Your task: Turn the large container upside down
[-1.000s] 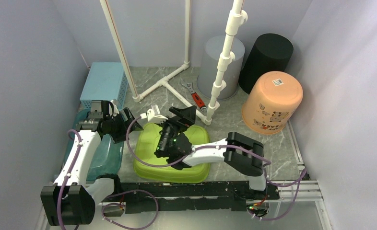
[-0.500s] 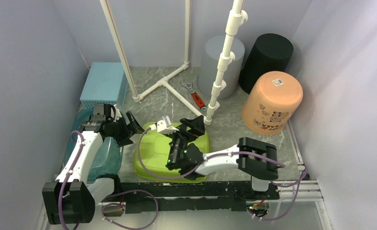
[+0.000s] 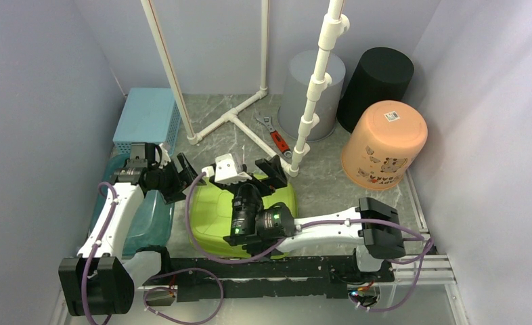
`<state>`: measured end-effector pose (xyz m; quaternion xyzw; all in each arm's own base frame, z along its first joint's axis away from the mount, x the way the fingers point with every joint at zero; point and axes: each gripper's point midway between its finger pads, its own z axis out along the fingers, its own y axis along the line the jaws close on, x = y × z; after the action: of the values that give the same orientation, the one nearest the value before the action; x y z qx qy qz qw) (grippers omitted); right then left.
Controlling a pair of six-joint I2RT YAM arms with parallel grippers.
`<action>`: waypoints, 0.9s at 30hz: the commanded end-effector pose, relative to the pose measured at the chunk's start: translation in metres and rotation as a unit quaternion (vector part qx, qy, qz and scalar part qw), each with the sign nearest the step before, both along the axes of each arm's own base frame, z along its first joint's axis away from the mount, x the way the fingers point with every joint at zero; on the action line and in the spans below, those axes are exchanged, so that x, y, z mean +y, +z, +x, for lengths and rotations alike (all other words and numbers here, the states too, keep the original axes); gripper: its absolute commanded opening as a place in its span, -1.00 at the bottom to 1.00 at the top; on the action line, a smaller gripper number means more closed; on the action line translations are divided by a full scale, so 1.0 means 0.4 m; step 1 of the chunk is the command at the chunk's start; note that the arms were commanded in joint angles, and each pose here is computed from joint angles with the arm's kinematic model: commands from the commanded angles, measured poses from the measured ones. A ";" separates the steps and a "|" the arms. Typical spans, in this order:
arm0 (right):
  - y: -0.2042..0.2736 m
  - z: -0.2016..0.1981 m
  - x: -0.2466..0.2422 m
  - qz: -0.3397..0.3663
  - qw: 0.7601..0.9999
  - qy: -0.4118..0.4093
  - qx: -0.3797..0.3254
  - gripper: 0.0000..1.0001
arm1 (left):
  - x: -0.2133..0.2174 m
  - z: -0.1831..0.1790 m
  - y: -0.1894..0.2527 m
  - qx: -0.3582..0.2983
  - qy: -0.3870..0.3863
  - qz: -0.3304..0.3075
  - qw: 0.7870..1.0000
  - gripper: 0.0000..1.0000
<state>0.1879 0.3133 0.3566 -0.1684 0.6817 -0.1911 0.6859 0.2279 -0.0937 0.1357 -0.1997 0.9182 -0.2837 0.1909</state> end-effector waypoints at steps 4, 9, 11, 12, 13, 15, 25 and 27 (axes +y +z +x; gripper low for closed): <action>0.100 -0.104 0.037 0.133 0.988 0.039 0.070 0.99 | 0.001 0.024 0.048 -0.034 -0.010 0.003 0.999 0.82; 0.062 -0.184 0.132 -0.097 0.989 0.107 -0.032 0.99 | -0.009 0.029 0.043 -0.033 -0.012 -0.010 0.999 0.81; 0.068 -0.198 0.146 -0.065 0.992 0.111 -0.016 0.99 | -0.008 0.030 0.044 -0.035 -0.014 -0.009 0.999 0.82; 0.076 -0.198 0.145 -0.032 0.993 0.110 -0.005 0.99 | -0.006 0.029 0.043 -0.034 -0.014 -0.006 0.999 0.81; 0.082 -0.195 0.136 0.004 0.994 0.105 0.013 0.99 | -0.005 0.029 0.043 -0.035 -0.016 -0.003 0.999 0.81; 0.077 -0.169 0.096 0.066 0.993 0.081 0.057 0.99 | -0.001 0.026 0.042 -0.034 -0.016 0.002 0.999 0.81; 0.005 -0.029 -0.112 0.213 0.973 -0.038 0.075 0.99 | -0.008 0.020 0.026 -0.028 -0.017 -0.008 0.999 0.82; -0.016 0.015 -0.137 0.225 0.969 -0.072 0.066 0.99 | -0.006 0.021 0.030 -0.030 -0.015 -0.006 0.999 0.82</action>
<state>0.1793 0.2683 0.4066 -0.0770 0.6971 -0.0829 0.7079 0.2316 -0.0942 0.1412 -0.1943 0.9165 -0.2873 0.1991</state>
